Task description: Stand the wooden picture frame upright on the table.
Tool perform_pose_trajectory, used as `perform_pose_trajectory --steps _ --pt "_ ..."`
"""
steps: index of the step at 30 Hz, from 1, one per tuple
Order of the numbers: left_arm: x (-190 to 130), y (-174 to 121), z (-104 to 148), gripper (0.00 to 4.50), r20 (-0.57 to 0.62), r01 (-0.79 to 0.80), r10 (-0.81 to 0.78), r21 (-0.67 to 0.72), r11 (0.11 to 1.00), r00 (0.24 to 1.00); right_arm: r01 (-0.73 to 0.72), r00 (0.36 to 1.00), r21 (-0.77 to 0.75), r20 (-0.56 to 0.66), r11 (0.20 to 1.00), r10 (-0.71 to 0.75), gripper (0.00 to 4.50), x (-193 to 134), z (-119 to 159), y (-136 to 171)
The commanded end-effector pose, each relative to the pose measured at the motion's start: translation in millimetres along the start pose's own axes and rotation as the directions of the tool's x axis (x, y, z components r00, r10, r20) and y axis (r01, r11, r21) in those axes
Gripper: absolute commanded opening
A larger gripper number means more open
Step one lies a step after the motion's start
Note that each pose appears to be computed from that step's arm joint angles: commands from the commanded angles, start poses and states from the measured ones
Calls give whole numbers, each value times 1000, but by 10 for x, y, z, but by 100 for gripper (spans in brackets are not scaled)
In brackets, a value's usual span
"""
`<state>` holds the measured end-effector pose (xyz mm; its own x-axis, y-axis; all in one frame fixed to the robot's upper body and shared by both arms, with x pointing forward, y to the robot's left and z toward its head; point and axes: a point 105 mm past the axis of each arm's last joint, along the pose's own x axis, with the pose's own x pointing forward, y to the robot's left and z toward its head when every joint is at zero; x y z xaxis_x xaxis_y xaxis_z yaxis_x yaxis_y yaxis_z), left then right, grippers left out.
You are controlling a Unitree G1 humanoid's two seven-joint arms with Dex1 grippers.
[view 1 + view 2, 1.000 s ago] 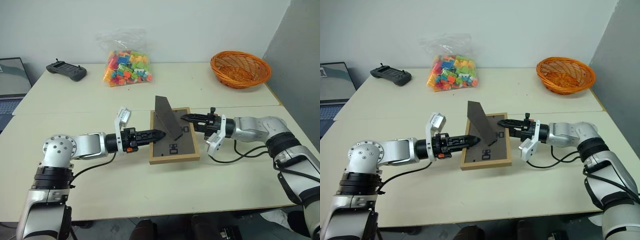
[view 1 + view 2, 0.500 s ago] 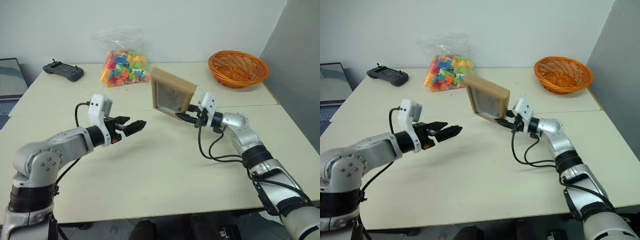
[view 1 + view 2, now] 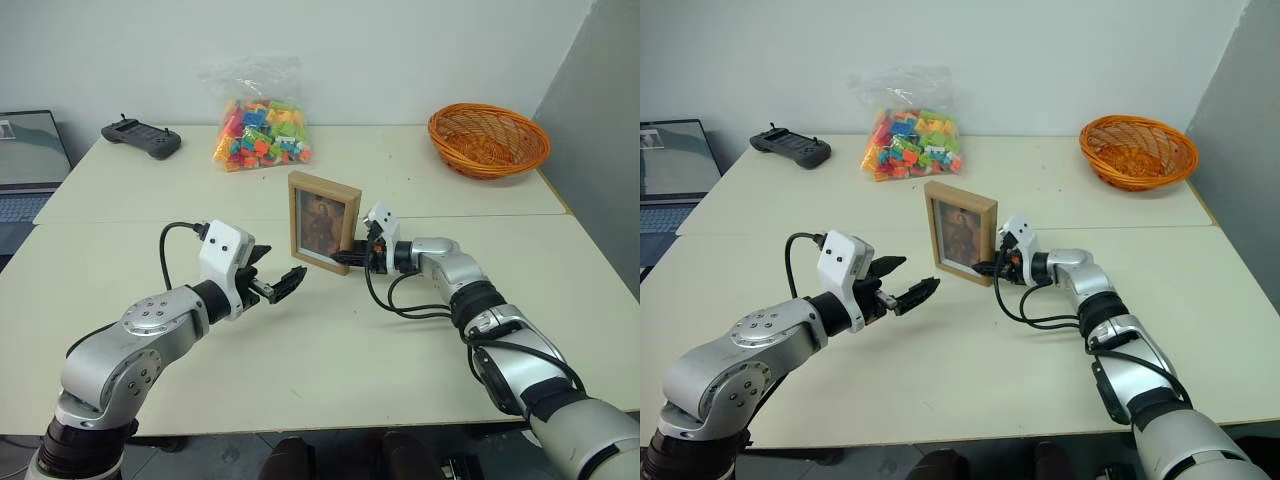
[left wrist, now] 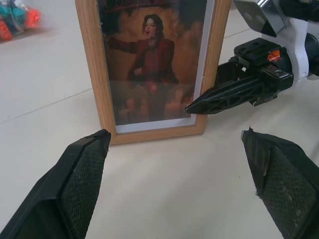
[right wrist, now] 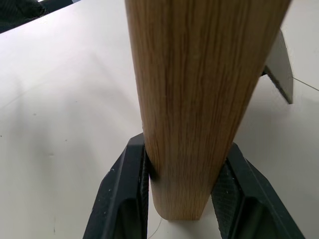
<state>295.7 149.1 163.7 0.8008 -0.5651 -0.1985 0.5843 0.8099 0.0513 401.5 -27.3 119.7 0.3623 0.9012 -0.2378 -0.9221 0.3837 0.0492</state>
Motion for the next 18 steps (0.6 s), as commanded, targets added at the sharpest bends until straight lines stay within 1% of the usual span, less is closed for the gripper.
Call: perform_pose_trajectory --steps 1,4,6,7,11,14,16,18 --pt "-16 6 77 450 41 6 -7 31 1000 999 -2 1000 7 11 1000 2 201 -31 23 -14" --pt "10 16 86 450 45 15 -16 27 1000 999 12 1000 4 10 1000 -12 281 -72 5 -37" --pt "26 20 80 450 42 21 -23 32 999 999 19 1000 -9 4 1000 -19 324 -130 -22 -54" --pt "32 28 77 450 39 22 -24 37 999 999 26 1000 -16 -2 1000 -26 355 -160 -41 -65" --pt "32 163 57 450 15 -6 5 63 998 1000 54 998 -48 -27 997 -56 444 -382 -116 -105" --pt "-31 330 113 450 14 -24 23 41 999 1000 103 994 -106 -35 989 -108 444 -704 -84 -125" --pt "-89 453 125 450 6 -39 38 49 998 999 141 989 -141 -18 980 -145 444 -904 26 -91" --pt "-135 532 123 450 -6 -39 39 52 998 999 134 991 -155 1 979 -136 444 -1026 151 25"
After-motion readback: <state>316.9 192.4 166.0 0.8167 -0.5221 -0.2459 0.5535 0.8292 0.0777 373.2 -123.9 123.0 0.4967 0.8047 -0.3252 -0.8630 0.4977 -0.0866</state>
